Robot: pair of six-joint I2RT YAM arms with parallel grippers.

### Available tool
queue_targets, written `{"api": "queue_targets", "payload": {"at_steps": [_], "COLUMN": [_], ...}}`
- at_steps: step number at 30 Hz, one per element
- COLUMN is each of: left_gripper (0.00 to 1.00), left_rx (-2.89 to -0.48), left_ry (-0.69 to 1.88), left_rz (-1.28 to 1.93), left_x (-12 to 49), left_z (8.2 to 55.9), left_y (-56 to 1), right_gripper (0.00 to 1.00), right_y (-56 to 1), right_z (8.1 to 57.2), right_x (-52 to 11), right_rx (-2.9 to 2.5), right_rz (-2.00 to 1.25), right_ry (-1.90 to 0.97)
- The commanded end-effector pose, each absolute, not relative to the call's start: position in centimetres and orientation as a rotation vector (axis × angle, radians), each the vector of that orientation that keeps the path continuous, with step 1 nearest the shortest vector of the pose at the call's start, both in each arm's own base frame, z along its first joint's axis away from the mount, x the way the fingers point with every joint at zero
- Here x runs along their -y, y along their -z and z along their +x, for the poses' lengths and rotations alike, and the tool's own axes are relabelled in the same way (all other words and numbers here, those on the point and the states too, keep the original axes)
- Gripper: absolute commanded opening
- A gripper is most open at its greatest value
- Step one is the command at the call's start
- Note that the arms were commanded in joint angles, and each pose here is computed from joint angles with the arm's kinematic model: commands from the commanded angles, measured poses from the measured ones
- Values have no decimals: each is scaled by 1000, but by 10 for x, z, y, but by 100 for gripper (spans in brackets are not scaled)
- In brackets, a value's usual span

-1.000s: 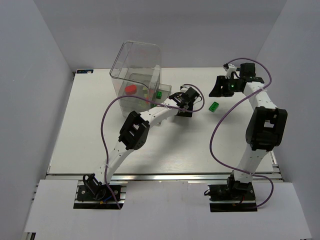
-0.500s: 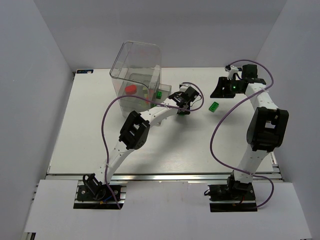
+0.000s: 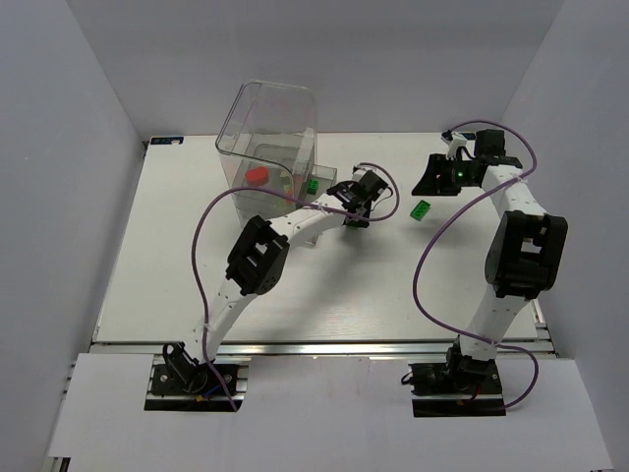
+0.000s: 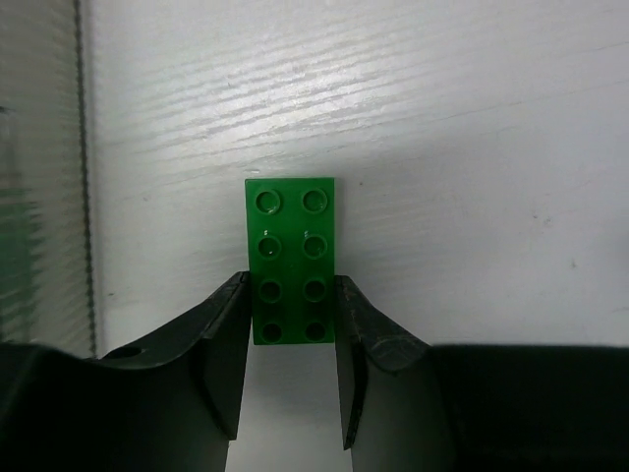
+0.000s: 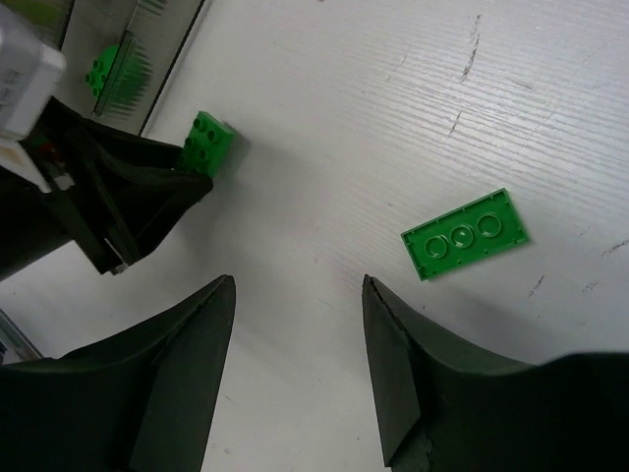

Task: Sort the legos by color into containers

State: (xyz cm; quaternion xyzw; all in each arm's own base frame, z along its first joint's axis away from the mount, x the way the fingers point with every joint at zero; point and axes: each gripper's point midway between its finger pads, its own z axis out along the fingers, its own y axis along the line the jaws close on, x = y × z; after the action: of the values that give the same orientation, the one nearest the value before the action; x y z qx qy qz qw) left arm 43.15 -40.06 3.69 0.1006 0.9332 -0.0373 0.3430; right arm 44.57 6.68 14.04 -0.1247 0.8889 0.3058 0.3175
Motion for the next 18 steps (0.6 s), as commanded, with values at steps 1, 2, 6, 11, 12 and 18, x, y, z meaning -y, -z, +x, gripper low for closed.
{"api": "queue_targets", "payload": {"at_steps": [1, 2, 6, 11, 12, 18], "left_gripper": [5, 5, 5, 5, 5, 6], "left_rx": [-2267, -2260, -2215, -2224, -2216, -2221], "left_ry": [179, 155, 137, 29, -13, -157], "left_rz": [282, 298, 302, 222, 213, 187], "left_x": [403, 399, 390, 358, 352, 319], "left_z": [438, 438, 438, 444, 445, 460], "left_y": [-136, -140, -168, -173, -173, -169], "right_gripper": [60, 60, 60, 60, 60, 60], "right_y": [-158, -159, -155, -152, -150, -143], "right_z": [439, 439, 437, 434, 431, 425], "right_x": [-72, -73, -74, -74, -74, -72], "right_rx": [-2293, -2292, -2303, -2315, -2326, -2345], "right_rz": [-368, -371, -366, -380, -382, -399], "right_ry": [-830, -832, -845, -850, -852, -847]}}
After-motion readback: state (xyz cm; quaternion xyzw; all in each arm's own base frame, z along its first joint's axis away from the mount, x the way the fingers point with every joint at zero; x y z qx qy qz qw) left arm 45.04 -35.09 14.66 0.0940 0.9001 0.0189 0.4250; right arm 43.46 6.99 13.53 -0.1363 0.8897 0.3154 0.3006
